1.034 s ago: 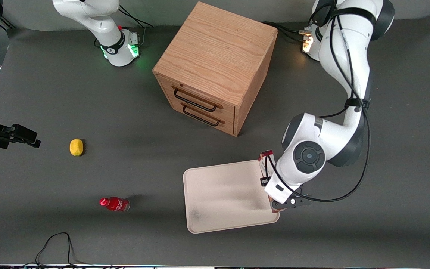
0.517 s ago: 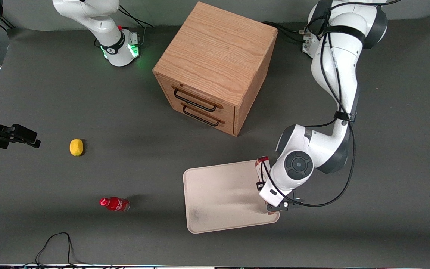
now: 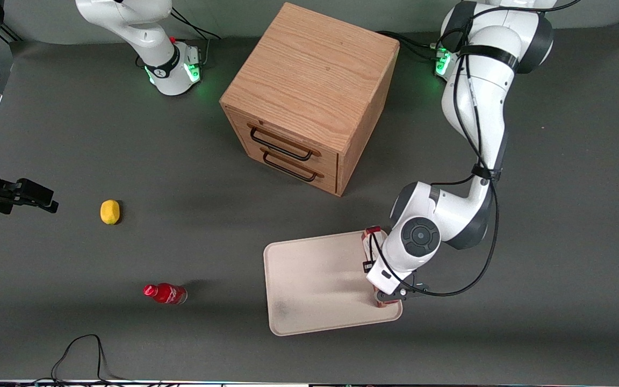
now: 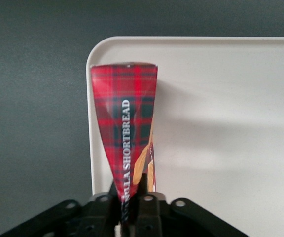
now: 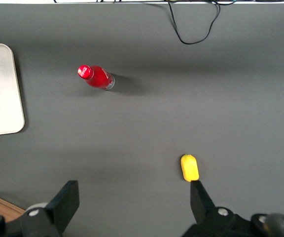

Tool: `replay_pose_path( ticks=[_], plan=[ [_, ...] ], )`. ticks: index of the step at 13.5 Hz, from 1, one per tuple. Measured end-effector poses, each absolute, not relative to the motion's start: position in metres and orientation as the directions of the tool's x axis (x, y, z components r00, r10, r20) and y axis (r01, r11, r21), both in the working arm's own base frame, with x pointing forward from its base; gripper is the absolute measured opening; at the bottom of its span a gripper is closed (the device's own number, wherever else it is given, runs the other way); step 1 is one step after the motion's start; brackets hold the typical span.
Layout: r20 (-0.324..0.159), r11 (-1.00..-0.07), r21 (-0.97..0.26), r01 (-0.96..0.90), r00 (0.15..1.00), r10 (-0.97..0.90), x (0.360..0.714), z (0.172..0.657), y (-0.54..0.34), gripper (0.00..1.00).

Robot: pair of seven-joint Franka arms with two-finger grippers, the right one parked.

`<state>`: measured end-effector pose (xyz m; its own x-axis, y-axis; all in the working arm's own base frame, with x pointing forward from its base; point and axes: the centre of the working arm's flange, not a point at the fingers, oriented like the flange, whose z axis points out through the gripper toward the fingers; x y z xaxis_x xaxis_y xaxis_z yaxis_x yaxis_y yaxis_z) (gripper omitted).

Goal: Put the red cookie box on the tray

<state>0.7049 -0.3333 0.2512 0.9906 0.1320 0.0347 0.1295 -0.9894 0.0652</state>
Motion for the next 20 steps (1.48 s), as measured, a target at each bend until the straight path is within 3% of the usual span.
replay_pose_path(
  ticks=[6,7,11,16,20],
  plan=[
    [0.039,-0.989,0.068,0.129,0.991,0.131,0.706,0.272,-0.334,0.93],
    [0.021,-0.990,0.058,0.130,0.991,0.132,0.704,0.289,-0.333,1.00],
    [-0.015,-0.990,0.032,0.138,0.990,0.137,0.688,0.418,-0.315,1.00],
    [-0.018,-0.987,-0.023,0.158,0.987,0.158,0.626,0.610,-0.220,1.00],
    [0.002,-0.997,-0.016,0.073,0.997,0.073,0.588,0.678,-0.091,1.00]
  ],
)
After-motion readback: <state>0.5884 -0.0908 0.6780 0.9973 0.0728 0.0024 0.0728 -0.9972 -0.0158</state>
